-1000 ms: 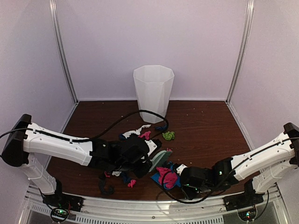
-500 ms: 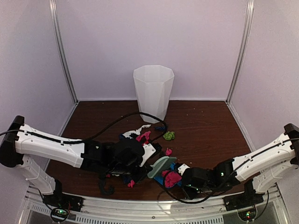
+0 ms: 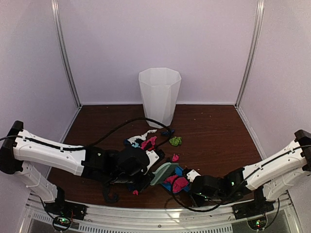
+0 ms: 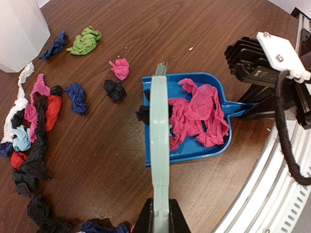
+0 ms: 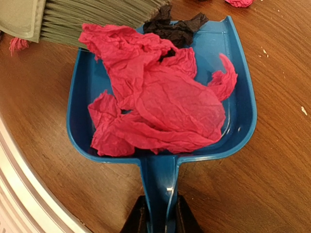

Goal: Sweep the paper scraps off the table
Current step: Sweep the paper scraps into the dustpan.

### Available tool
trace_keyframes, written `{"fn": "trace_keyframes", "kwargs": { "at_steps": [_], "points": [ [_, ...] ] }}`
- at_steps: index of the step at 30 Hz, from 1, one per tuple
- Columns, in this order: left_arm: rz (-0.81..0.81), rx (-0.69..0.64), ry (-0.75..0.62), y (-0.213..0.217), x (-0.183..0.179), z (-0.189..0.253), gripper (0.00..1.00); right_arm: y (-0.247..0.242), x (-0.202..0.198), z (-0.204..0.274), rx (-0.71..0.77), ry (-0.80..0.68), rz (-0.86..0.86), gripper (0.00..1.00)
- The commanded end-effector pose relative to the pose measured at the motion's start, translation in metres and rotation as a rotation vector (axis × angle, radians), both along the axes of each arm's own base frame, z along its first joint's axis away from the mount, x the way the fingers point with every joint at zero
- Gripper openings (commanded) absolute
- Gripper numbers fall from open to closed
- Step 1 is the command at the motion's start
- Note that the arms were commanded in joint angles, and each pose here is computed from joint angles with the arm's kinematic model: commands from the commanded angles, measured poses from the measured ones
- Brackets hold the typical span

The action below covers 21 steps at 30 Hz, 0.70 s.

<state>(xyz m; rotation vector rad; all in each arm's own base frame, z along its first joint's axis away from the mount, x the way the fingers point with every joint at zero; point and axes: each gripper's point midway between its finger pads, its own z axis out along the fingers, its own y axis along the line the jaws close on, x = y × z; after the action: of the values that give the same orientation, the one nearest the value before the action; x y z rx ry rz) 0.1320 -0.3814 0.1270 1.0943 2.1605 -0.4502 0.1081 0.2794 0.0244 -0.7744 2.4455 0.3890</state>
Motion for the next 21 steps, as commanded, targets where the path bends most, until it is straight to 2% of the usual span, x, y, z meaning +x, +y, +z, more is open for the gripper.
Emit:
{"fn": "trace_keyframes", "kwargs": {
  "at_steps": [1, 21],
  "points": [
    [0.057, -0.018, -0.036, 0.011, 0.000, 0.017, 0.00, -0.002, 0.013, 0.003, 0.026, -0.058, -0.048, 0.00],
    [0.191, -0.142, -0.083, 0.059, -0.003, 0.069, 0.00, 0.018, 0.027, 0.018, 0.140, -0.142, -0.070, 0.00]
  ]
}}
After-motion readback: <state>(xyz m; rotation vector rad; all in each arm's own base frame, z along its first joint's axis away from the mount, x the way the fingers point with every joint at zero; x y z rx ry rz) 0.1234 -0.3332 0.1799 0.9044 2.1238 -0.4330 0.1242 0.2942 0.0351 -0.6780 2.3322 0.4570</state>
